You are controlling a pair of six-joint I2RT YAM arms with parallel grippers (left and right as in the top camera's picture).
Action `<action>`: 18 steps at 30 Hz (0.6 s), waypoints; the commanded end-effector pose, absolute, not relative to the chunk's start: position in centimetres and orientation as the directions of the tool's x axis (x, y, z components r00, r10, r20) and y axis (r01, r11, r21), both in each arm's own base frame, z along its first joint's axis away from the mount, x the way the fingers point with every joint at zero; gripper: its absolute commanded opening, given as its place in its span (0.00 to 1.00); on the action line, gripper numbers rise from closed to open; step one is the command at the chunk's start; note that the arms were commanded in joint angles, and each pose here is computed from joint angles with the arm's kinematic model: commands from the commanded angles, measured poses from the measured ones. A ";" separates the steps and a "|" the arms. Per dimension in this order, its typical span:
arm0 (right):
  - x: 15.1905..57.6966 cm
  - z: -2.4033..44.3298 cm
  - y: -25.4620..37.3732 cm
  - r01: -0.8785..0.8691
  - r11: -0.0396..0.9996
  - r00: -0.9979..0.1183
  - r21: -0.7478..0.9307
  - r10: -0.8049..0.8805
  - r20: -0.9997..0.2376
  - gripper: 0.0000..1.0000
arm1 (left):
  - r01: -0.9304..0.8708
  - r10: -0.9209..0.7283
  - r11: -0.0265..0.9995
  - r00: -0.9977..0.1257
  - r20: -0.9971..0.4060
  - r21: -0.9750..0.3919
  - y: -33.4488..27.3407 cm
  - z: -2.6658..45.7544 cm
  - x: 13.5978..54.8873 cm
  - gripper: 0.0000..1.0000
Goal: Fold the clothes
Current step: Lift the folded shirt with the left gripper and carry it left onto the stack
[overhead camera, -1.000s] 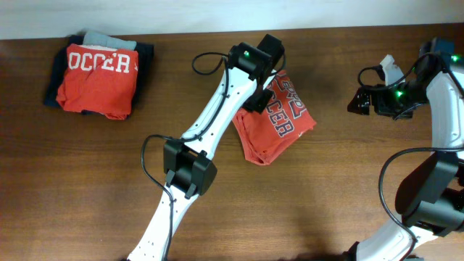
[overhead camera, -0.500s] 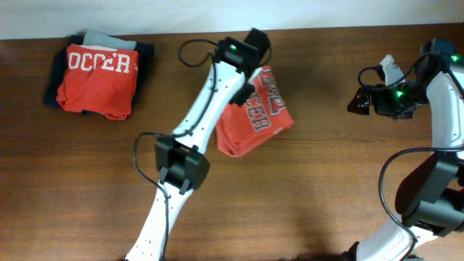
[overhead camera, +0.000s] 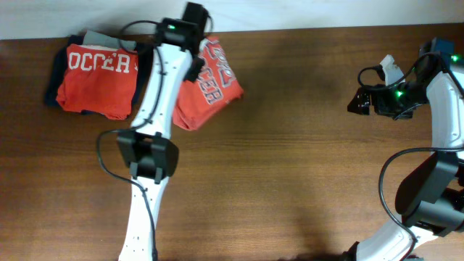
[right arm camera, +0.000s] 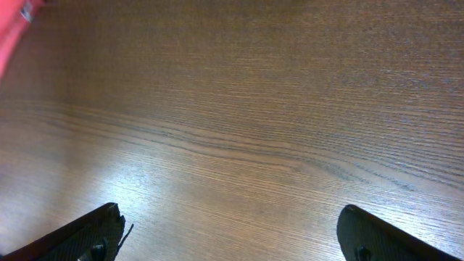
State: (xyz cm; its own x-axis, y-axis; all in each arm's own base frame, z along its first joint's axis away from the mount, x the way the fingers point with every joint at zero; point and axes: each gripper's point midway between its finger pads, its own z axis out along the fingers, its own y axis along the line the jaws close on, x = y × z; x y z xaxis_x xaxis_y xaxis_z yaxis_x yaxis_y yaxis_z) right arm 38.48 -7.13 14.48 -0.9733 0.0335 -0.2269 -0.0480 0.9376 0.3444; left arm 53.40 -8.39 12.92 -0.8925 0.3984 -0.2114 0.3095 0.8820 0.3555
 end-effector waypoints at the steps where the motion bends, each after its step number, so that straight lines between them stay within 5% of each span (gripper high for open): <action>1: 38.7 14.9 -7.4 -0.057 0.943 -0.970 0.329 0.025 -0.241 0.99 | 0.228 0.356 0.895 -0.882 -0.308 0.383 -5.6 17.2 54.3 0.00; 11: 38.7 14.9 -7.4 -0.057 0.942 -0.970 0.329 0.025 -0.241 0.99 | 0.063 0.224 0.923 -0.890 -0.398 0.379 2.0 20.9 54.6 0.00; 18: 38.7 14.9 -7.4 -0.057 0.943 -0.970 0.329 0.025 -0.241 0.99 | -0.013 0.115 0.966 -0.874 -0.472 0.259 6.3 22.3 54.7 0.00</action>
